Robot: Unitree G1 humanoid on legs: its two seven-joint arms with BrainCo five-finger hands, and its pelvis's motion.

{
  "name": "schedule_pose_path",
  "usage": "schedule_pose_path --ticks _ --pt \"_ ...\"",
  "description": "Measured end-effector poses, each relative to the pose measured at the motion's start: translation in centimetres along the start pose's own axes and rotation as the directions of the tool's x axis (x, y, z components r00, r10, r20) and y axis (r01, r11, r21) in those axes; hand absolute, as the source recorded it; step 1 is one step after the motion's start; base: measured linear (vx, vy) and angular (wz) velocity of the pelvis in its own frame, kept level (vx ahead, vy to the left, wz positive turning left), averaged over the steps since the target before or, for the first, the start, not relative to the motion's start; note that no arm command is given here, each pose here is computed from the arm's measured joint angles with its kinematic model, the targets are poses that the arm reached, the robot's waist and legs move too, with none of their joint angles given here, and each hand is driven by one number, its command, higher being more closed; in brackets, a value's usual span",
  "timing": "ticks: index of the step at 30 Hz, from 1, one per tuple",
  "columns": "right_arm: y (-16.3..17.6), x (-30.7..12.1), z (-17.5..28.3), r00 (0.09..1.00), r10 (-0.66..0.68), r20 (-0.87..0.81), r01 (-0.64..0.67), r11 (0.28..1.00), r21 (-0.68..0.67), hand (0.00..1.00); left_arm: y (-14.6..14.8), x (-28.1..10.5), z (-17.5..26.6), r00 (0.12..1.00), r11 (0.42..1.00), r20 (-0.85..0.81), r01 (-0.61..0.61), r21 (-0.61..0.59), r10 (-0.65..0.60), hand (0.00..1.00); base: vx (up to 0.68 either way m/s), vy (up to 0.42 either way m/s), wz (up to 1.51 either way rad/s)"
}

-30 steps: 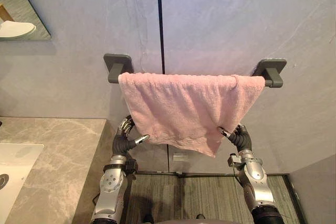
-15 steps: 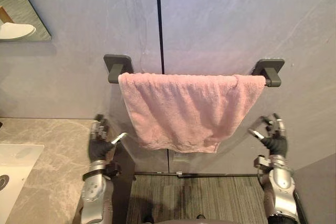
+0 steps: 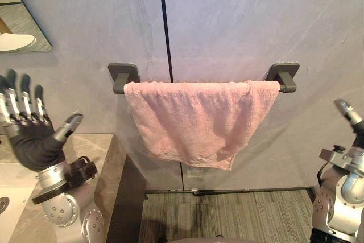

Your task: Organize washtable

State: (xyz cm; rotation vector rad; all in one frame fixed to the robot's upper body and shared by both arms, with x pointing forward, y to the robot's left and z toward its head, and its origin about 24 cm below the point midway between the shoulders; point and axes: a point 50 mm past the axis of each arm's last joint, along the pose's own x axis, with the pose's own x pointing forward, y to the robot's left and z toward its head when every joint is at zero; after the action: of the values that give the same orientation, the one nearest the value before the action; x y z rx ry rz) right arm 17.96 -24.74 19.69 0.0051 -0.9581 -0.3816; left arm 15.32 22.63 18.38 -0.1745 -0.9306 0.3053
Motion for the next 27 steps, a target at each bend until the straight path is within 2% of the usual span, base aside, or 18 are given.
schedule_pose_path --ticks 2,3,5,6,7,8,9,11,15,18,24,27 --pt "3.1 0.3 1.3 0.987 0.131 0.09 -0.148 0.965 0.215 0.0 -2.6 0.2 0.7 0.991 0.975 0.04 0.134 -0.178 -0.129 0.0 -0.02 -0.002 -0.01" --pt "3.7 0.3 1.3 0.982 0.159 0.098 -0.179 0.95 0.256 0.0 -3.1 0.2 0.7 0.987 0.962 0.044 0.162 -0.218 -0.156 0.0 -0.04 -0.003 -0.04" --pt "6.6 -0.4 1.2 0.945 0.306 0.112 -0.323 0.837 0.442 0.0 -6.1 -0.3 0.2 0.949 0.857 0.045 0.302 -0.418 -0.312 0.0 -0.04 -0.001 -0.07" --pt "7.2 -0.6 1.2 0.934 0.338 0.116 -0.351 0.807 0.475 0.0 -6.6 -0.5 0.1 0.937 0.831 0.045 0.328 -0.449 -0.346 0.0 -0.03 0.001 -0.1" --pt "8.5 -1.1 1.2 0.902 0.413 0.125 -0.408 0.723 0.558 0.0 -7.9 -1.2 -0.2 0.904 0.755 0.033 0.376 -0.537 -0.426 0.0 -0.02 0.003 -0.1" --pt "9.5 -1.6 1.2 0.87 0.474 0.136 -0.451 0.655 0.606 0.0 -8.8 -1.9 -0.8 0.87 0.692 0.011 0.399 -0.601 -0.493 0.0 -0.01 0.003 -0.09" --pt "9.9 -1.9 1.2 0.855 0.499 0.139 -0.466 0.625 0.626 0.0 -9.2 -2.3 -1.1 0.855 0.667 -0.003 0.402 -0.627 -0.519 0.0 -0.01 0.001 -0.06" --pt "11.3 -2.9 1.1 0.767 0.624 0.149 -0.535 0.493 0.687 0.0 -10.5 -4.0 -2.6 0.774 0.573 -0.072 0.399 -0.716 -0.629 0.0 -0.02 -0.002 -0.05" --pt "12.2 -4.6 0.8 0.603 0.783 0.151 -0.589 0.31 0.746 0.0 -11.4 -6.3 -4.0 0.608 0.442 -0.122 0.411 -0.797 -0.785 0.0 -0.03 -0.004 -0.01" --pt "11.4 -5.3 0.1 0.542 0.835 0.097 -0.567 0.278 0.775 0.0 -10.9 -7.2 -4.8 0.544 0.423 -0.164 0.393 -0.816 -0.823 0.0 -0.02 -0.005 -0.06" --pt "9.7 -6.9 -2.2 0.374 0.925 -0.067 -0.522 0.269 0.809 0.0 -8.8 -8.7 -6.6 0.389 0.448 -0.296 0.396 -0.801 -0.873 0.0 -0.01 -0.001 -0.07" --pt "9.4 -7.4 -2.8 0.33 0.939 -0.097 -0.519 0.266 0.812 0.0 -8.3 -9.1 -7.1 0.348 0.457 -0.329 0.402 -0.793 -0.878 0.0 0.0 0.0 0.0"
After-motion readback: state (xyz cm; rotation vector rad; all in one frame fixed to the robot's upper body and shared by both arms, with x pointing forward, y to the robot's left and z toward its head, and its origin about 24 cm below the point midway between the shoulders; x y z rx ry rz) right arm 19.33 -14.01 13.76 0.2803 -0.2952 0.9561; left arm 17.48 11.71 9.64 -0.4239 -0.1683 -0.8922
